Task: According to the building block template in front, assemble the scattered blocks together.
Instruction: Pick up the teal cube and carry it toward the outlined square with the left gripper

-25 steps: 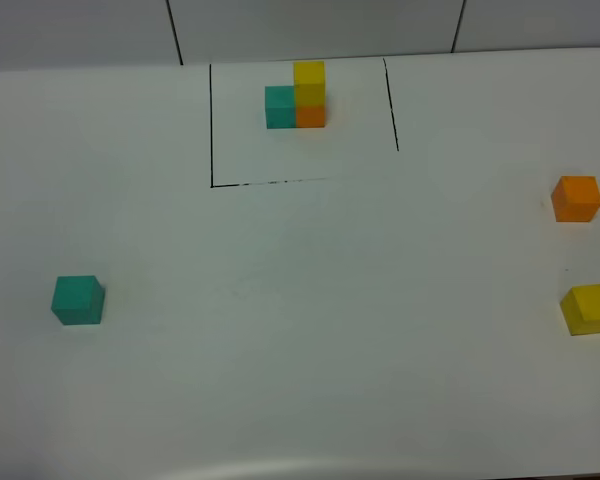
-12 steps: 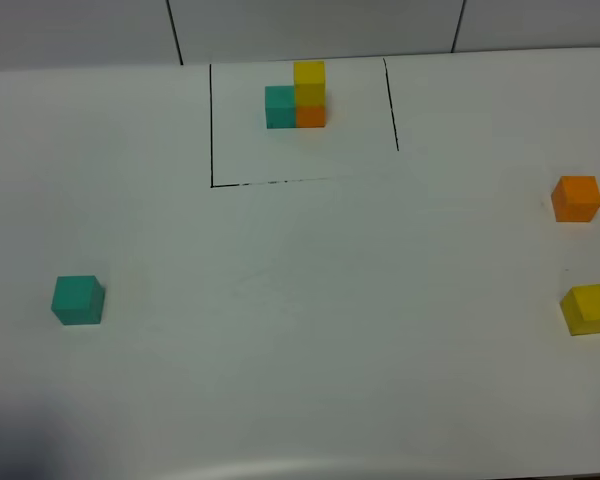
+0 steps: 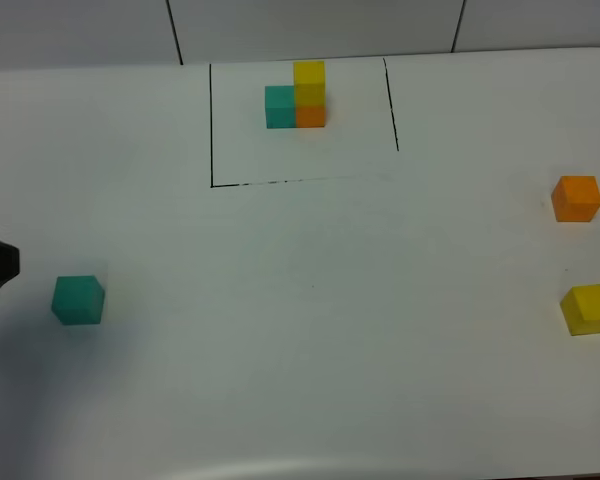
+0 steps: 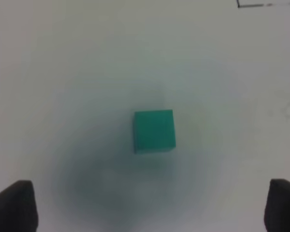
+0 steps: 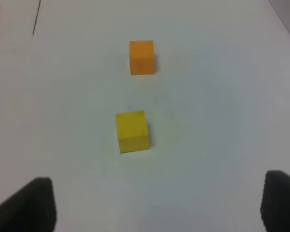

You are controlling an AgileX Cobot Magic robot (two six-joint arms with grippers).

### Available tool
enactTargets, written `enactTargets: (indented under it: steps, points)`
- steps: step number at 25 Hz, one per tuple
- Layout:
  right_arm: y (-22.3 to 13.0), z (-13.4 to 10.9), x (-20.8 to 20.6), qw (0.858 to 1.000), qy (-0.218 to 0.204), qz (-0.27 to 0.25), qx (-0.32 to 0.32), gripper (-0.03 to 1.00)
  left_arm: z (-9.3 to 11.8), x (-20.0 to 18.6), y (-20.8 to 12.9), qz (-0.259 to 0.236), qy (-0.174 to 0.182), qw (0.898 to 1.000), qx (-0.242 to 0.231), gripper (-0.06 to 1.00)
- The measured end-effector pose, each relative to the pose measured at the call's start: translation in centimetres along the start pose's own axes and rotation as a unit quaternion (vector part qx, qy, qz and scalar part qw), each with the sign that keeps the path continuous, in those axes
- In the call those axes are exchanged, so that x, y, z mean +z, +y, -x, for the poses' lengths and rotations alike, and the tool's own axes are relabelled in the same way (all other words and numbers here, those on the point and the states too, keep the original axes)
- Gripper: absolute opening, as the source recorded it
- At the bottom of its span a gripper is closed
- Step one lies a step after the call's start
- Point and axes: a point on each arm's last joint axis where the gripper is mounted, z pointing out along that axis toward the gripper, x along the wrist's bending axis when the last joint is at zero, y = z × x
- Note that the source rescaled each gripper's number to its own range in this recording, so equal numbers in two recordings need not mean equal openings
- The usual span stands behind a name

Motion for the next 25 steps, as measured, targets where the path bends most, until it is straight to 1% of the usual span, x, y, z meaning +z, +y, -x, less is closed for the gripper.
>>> enactTargets:
  steps: [3,5,7,9,11,13,16,23,25]
  points:
    - [0.0,0.0,0.0,1.0,0.0,0.0,0.0,0.72,0.1,3.1,1.9,-0.063,-0.003,0.998,-0.003,1.0]
    - [0.0,0.0,0.0,1.0,0.0,0.0,0.0,0.72,0.5,5.1,3.0,-0.108,-0.007,0.994,0.005,1.0]
    - [0.0,0.0,0.0,1.0,0.0,0.0,0.0,0.72,1.2,6.7,3.8,-0.142,-0.011,0.99,0.017,1.0]
    - [0.0,0.0,0.0,1.0,0.0,0.0,0.0,0.72,1.9,8.3,4.6,-0.165,-0.01,0.986,0.022,1.0]
    - [0.0,0.0,0.0,1.0,0.0,0.0,0.0,0.72,2.2,9.6,4.9,-0.183,0.002,0.983,0.011,1.0]
    - [0.0,0.0,0.0,1.0,0.0,0.0,0.0,0.72,2.0,10.6,4.9,-0.199,0.021,0.98,-0.002,1.0]
    - [0.0,0.0,0.0,1.0,0.0,0.0,0.0,0.72,1.7,12.0,4.5,-0.226,0.042,0.973,-0.001,1.0]
    - [0.0,0.0,0.0,1.0,0.0,0.0,0.0,0.72,1.6,15.1,3.7,-0.261,0.046,0.964,-0.002,1.0]
    - [0.0,0.0,0.0,1.0,0.0,0.0,0.0,0.72,1.6,16.0,3.5,-0.263,0.046,0.964,-0.002,1.0]
